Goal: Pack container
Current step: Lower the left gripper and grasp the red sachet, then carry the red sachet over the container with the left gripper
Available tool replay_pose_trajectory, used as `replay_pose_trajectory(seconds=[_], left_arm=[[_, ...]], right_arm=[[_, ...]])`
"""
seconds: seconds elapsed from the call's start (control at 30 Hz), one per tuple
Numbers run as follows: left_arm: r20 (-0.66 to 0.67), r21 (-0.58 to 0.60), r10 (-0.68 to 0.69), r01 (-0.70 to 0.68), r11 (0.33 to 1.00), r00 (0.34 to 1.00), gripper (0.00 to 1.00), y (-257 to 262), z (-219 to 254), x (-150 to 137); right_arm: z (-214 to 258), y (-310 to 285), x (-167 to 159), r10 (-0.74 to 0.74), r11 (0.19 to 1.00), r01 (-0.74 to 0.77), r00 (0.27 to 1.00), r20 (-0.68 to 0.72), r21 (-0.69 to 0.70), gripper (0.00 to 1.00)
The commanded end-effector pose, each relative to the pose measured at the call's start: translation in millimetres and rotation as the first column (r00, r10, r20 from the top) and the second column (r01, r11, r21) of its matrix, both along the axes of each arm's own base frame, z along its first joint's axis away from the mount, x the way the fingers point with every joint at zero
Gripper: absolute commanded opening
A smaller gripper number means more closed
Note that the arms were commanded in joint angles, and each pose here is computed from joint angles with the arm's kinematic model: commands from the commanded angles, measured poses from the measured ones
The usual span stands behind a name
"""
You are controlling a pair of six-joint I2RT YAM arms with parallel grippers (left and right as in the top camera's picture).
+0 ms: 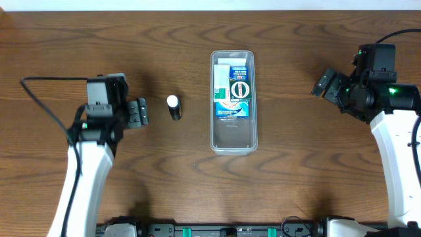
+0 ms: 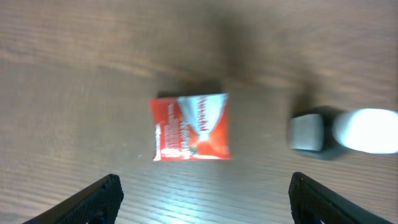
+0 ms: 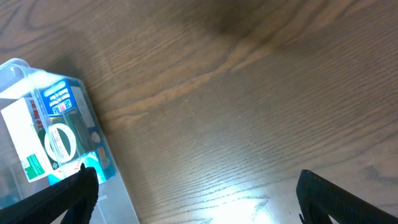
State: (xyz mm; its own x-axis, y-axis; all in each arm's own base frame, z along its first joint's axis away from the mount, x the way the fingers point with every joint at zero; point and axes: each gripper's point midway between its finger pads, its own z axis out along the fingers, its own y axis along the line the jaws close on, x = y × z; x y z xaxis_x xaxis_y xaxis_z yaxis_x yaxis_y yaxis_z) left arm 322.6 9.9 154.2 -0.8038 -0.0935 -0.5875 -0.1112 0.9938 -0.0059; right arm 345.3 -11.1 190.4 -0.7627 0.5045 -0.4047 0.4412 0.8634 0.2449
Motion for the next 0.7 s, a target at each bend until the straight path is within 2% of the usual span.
replay_pose_trajectory(seconds=[0.0,0.1,0.27,0.5,0.67], left_arm=[[0.071,0.034,0.009,-0.012,0.999,0.997,0.86,-4,24,-6],[0.081,0.079,0.05,-0.056,0.995,0.995,0.91,8,26,-5],[-0.039,0.022,0.089,-0.088,0.996,0.995,1.0,17,-17,8],[-0.206,-0.032,0.088,-0.097,0.995,0.974,0.98,19,-93,27],[-0.249,-0.037,0.095,-0.108,0.993,0.964,0.98,23,-122,34]], right_arm=[[6,-1,-1,-0.01,1.0,0.01,1.0,0.018,0.005,0.99],[6,-1,-1,-0.01,1.0,0.01,1.0,0.018,0.005,0.99],[6,-1,-1,-0.01,1.0,0.01,1.0,0.018,0.005,0.99],[6,-1,-1,-0.01,1.0,0.01,1.0,0.018,0.005,0.99],[6,-1,-1,-0.01,1.0,0.01,1.0,0.018,0.005,0.99]])
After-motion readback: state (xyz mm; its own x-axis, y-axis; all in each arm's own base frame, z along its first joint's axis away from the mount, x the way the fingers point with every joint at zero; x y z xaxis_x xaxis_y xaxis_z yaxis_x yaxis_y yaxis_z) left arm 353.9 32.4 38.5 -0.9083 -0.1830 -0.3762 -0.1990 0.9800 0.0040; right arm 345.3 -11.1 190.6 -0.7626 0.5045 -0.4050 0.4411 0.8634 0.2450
